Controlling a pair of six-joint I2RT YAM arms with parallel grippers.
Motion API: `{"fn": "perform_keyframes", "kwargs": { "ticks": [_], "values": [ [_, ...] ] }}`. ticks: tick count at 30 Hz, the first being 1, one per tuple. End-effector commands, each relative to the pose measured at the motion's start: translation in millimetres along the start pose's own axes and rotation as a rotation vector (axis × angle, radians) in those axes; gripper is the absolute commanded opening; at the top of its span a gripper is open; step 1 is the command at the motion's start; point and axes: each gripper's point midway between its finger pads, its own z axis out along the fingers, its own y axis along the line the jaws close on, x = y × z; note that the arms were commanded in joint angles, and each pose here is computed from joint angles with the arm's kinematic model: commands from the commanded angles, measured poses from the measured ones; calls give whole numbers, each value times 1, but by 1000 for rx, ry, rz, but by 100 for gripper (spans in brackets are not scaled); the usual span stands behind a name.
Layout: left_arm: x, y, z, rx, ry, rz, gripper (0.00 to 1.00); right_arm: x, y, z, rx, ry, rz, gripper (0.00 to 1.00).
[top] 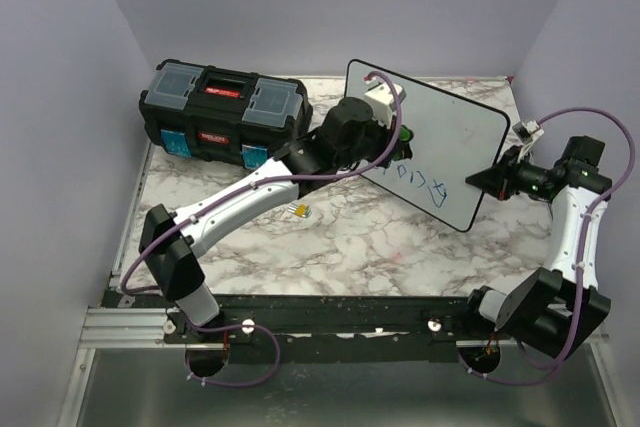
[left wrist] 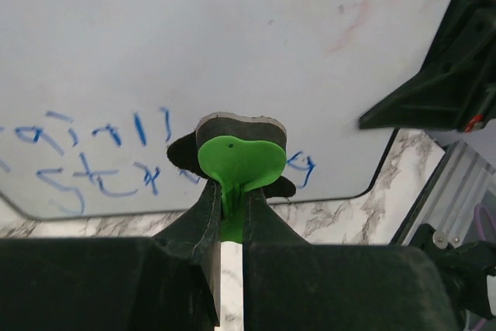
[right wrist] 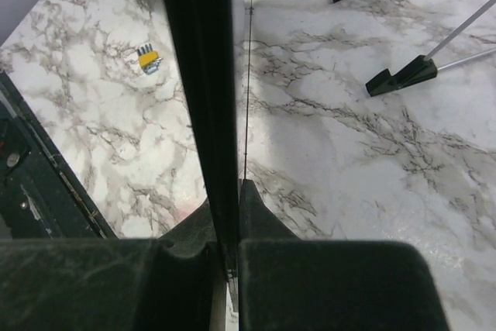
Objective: Erase the whiteboard
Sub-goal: Erase the whiteboard at the center of the board.
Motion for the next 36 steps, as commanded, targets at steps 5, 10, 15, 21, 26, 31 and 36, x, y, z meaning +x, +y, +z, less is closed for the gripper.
{"fn": "perform_keyframes", "kwargs": {
  "ticks": [5,10,15,21,26,31,36],
  "values": [
    [-31,-42,45,187,-55,25,0,16,14,14,-105,-22,66,1],
    [-14,-47,80,176,-23,29,0,20,13,16,-81,-41,77,1],
    [-4,-47,106,112,-3,38,0,18,15,16,-83,-54,63,1],
    [12,-62,114,107,33,75,0,18,16,17,-95,-62,55,1],
    [12,-93,113,140,13,111,0,18,19,16,-102,-67,49,1],
    [2,-83,121,27,-2,150,0,19,21,16,-104,-69,40,1],
    [1,-25,131,-126,21,142,0,18,22,16,-105,-72,32,1]
  ]
}}
